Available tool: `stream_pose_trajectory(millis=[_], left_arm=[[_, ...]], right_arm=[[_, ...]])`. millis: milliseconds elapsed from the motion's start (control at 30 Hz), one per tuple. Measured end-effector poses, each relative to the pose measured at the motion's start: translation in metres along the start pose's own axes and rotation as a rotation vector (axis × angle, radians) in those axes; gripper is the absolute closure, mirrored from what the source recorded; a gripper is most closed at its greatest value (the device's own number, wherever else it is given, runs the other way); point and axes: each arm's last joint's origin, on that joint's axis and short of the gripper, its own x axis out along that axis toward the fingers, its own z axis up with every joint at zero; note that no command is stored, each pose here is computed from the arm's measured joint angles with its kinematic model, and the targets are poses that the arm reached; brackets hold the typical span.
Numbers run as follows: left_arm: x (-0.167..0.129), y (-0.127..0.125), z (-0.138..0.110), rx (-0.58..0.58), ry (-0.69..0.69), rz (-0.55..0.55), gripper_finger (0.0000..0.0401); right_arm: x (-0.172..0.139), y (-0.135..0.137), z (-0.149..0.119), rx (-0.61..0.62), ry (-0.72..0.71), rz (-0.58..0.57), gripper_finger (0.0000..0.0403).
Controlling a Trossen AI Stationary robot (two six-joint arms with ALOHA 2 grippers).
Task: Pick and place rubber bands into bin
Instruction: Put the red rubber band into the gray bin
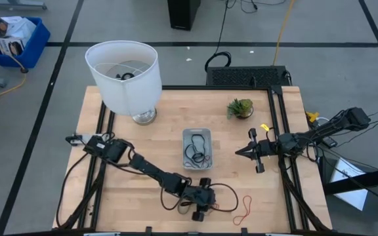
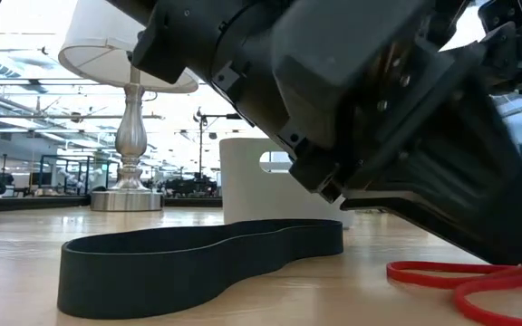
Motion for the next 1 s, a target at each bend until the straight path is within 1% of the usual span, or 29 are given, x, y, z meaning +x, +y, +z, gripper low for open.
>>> stream_pose_trajectory(millis=[133,167,200,333,500,567,733,867,933,1000], left_arm=[[0.001,0.001,-0.001,-0.006,-0.002,0.002,0.0361],[0.001,0.0,0.0,-0.001,-0.003,-0.005,0.038],[0.001,-0.001,-0.001,0.003,-0.002,-0.006,0.0389],[0.0,-0.002,0.0,0.035,-0.014,-0.003,0.0395],[-0.012,-0.007,0.013,0.124,-0.076,0.03,0.0397],[-0.024,-0.008,0.024,0.146,-0.101,0.058,0.0398],[-0.073,-0.021,0.064,0.194,-0.242,0.12,0.0398],[-0.101,-0.034,0.079,0.243,-0.293,0.155,0.0399],[-0.114,-0.039,0.085,0.249,-0.324,0.166,0.0399],[-0.12,-0.041,0.088,0.239,-0.334,0.166,0.0399]], right_arm=[[0.0,0.0,0.0,0.0,0.003,0.0,0.0403],[0.0,0.0,0.0,0.0,0.004,0.0,0.0403],[0.0,0.0,-0.001,0.0,0.007,0.001,0.0403],[0.0,0.0,-0.001,0.015,0.011,0.001,0.0403],[0.0,0.0,-0.001,0.017,0.013,0.001,0.0403],[0.0,0.0,-0.001,0.017,0.014,0.001,0.0403],[0.0,0.0,-0.002,0.027,0.016,0.004,0.0403],[0.0,0.0,-0.002,0.028,0.016,0.004,0.0403],[0.0,0.0,-0.002,0.028,0.017,0.004,0.0403],[0.0,0.0,-0.002,0.028,0.017,0.004,0.0403]])
